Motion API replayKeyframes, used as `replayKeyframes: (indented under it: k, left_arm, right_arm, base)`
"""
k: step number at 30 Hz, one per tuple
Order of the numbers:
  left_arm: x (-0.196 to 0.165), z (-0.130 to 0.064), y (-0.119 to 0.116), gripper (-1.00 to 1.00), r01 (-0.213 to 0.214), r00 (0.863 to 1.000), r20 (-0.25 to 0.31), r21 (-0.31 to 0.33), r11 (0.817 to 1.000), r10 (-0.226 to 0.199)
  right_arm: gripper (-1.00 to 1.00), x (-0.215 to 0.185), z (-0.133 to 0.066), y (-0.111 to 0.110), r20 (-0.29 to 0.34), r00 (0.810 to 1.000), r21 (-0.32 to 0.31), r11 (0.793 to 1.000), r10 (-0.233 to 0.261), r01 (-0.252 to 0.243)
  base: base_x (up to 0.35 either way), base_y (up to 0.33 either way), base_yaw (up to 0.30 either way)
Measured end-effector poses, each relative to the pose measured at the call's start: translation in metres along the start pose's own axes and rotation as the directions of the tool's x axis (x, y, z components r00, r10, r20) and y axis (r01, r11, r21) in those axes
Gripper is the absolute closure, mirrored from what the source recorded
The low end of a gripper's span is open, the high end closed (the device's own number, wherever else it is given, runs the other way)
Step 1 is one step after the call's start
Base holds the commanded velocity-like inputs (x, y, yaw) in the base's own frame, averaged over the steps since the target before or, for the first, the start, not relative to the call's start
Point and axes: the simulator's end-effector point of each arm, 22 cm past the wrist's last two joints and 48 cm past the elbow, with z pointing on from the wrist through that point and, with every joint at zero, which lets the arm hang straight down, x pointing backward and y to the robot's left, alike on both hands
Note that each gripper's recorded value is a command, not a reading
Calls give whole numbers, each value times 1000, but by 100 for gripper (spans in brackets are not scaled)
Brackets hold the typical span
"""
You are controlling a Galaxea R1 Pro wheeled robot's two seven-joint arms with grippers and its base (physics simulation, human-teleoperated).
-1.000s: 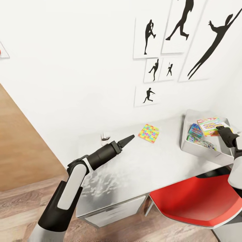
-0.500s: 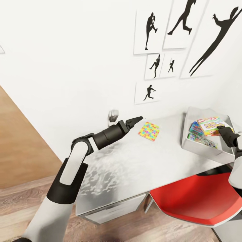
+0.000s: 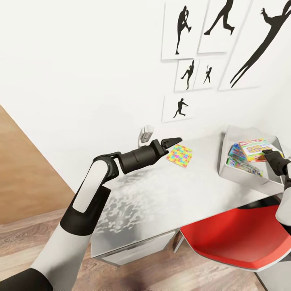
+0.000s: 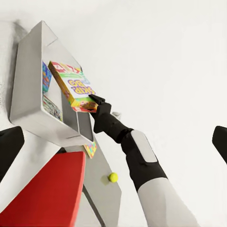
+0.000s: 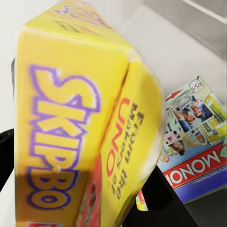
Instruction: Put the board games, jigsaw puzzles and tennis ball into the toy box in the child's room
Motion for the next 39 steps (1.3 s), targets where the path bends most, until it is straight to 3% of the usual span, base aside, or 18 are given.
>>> replayKeyframes:
  k: [16, 39]
  left_arm:
    - [3, 2, 3, -100, 8, 1000, -10, -11, 1000, -8]
    - [11, 6, 4, -100, -4, 1000, -28, -19, 1000, 3]
  right_arm:
    - [100, -15, -2, -1, 31, 1000, 1, 1000, -4, 4]
    - [100, -17, -3, -2, 40, 999, 1, 1000, -7, 6]
  base:
    - [5, 0, 0]
    - [104, 0, 0]
